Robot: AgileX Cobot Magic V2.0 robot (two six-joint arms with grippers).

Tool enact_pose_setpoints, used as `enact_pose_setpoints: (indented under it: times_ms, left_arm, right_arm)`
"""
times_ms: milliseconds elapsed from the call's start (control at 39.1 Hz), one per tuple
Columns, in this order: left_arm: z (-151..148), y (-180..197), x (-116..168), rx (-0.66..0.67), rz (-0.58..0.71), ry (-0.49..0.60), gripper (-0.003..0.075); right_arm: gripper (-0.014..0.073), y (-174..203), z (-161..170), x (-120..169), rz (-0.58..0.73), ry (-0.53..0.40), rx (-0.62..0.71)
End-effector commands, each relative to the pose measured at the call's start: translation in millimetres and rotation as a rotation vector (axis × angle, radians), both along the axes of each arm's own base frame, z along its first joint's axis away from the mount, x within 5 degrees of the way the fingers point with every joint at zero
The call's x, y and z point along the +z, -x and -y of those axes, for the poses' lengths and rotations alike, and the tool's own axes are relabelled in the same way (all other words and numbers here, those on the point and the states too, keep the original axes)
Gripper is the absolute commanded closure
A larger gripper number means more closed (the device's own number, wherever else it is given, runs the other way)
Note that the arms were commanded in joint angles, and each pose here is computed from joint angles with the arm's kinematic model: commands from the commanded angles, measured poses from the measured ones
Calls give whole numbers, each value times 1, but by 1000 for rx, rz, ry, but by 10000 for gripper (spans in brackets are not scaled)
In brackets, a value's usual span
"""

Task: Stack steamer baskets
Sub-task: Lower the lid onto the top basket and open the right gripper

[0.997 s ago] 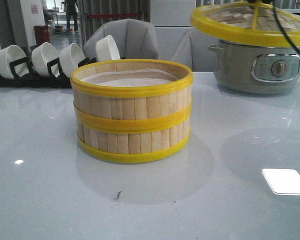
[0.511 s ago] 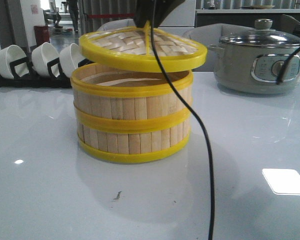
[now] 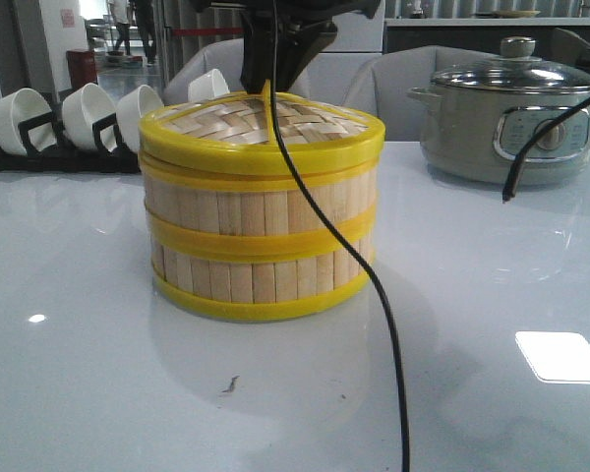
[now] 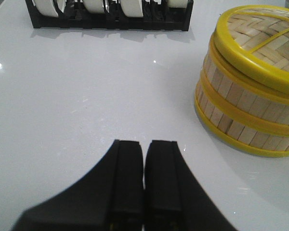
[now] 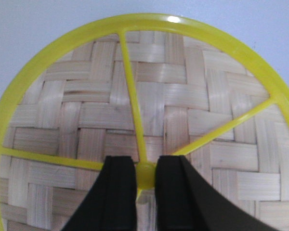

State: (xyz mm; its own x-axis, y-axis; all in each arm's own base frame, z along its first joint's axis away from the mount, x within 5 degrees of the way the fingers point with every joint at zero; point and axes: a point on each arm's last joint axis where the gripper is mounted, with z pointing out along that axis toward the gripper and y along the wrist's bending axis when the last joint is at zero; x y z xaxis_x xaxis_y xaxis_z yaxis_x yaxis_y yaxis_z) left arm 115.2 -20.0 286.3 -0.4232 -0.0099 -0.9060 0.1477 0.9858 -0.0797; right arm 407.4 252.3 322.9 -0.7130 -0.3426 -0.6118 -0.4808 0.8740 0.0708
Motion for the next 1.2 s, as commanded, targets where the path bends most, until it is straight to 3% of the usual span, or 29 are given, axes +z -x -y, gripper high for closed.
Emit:
enact_pose_setpoints:
  times_ms: [0, 1176]
  left_arm:
    - [0, -3, 17, 5, 108, 25, 635]
    - [0, -3, 17, 5, 108, 25, 635]
  right_arm:
    - [540, 8, 8, 46, 147, -57, 5]
    - [536, 9, 6, 45, 124, -82, 9]
